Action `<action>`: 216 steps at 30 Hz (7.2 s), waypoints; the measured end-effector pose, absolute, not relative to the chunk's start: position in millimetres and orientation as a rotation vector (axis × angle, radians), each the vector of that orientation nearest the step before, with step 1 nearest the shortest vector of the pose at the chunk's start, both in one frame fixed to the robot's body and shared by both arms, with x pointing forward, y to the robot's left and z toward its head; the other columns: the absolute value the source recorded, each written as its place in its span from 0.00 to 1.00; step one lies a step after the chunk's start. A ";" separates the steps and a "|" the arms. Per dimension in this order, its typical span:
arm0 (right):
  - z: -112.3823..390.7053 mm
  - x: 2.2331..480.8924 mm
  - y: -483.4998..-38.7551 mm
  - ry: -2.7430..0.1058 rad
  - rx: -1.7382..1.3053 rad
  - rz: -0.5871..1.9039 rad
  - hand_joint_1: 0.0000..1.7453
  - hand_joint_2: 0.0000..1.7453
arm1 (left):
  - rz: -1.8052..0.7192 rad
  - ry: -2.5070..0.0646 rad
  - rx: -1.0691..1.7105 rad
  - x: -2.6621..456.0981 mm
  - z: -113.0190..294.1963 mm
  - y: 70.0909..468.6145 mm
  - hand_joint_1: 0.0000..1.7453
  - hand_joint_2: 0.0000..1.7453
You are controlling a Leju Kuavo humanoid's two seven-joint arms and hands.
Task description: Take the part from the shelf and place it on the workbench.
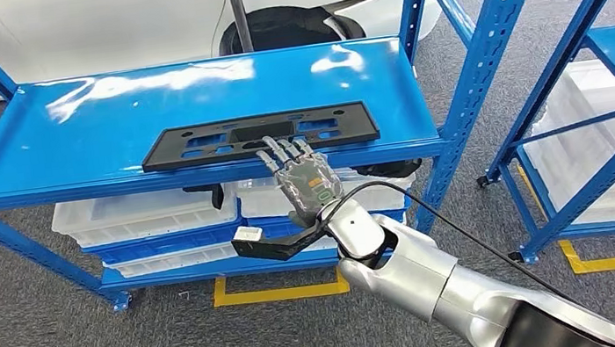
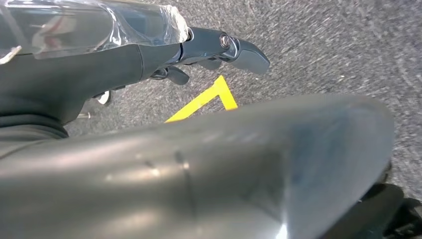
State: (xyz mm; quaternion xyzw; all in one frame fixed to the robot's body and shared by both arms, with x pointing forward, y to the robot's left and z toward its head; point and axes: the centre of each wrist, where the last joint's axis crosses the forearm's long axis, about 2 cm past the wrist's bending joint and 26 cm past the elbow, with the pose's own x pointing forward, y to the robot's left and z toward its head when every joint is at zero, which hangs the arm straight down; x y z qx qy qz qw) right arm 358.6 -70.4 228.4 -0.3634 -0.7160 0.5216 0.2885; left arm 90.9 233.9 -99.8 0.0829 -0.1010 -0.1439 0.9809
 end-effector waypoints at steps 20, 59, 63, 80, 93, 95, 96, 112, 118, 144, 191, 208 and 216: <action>228.0 358.4 -70.4 -1.910 -0.967 1.392 0.00 1.00 | -0.290 -0.206 0.170 92.5 -99.5 234.5 0.00 0.00; 223.3 361.5 -70.4 -1.714 -0.799 1.549 0.19 1.00 | -0.300 -0.244 0.143 93.7 -99.4 234.5 0.00 0.00; 223.0 363.1 -70.8 -1.685 -0.772 1.566 1.00 1.00 | -0.299 -0.253 0.141 93.5 -99.4 234.5 0.00 0.00; 226.0 364.3 -68.3 -1.685 -0.769 1.572 1.00 1.00 | -0.296 -0.258 0.158 91.3 -99.9 235.1 0.00 0.00; 225.6 365.7 -71.3 -1.677 -0.793 1.554 1.00 1.00 | -0.319 -0.314 0.189 92.4 -99.5 235.7 0.00 1.00; 225.2 365.8 -72.0 -1.676 -0.800 1.552 1.00 1.00 | -0.322 -0.326 0.193 92.6 -99.4 235.8 0.00 1.00; 225.1 365.9 -72.3 -1.675 -0.803 1.551 1.00 1.00 | -0.322 -0.331 0.194 92.8 -99.4 235.8 0.00 1.00; 221.9 367.2 -79.2 -1.662 -0.847 1.542 1.00 1.00 | -0.325 -0.376 0.239 94.5 -98.8 236.6 0.00 1.00; 220.2 365.9 -80.6 -1.677 -0.867 1.538 1.00 1.00 | -0.334 -0.374 0.239 95.0 -98.7 236.5 0.00 1.00; 205.1 341.0 -81.8 -1.955 -1.113 1.492 1.00 1.00 | -0.340 -0.355 0.219 95.6 -98.7 236.0 0.00 1.00; 218.4 329.8 -86.0 -2.018 -1.152 1.524 1.00 1.00 | -0.357 -0.345 0.198 101.2 -97.3 233.5 0.00 1.00; 220.0 329.3 -87.0 -2.025 -1.143 1.522 1.00 1.00 | -0.355 -0.343 0.201 105.3 -96.3 232.6 0.00 1.00; 221.7 329.3 -87.0 -2.036 -1.140 1.511 1.00 1.00 | -0.355 -0.336 0.202 102.9 -96.8 232.4 0.00 1.00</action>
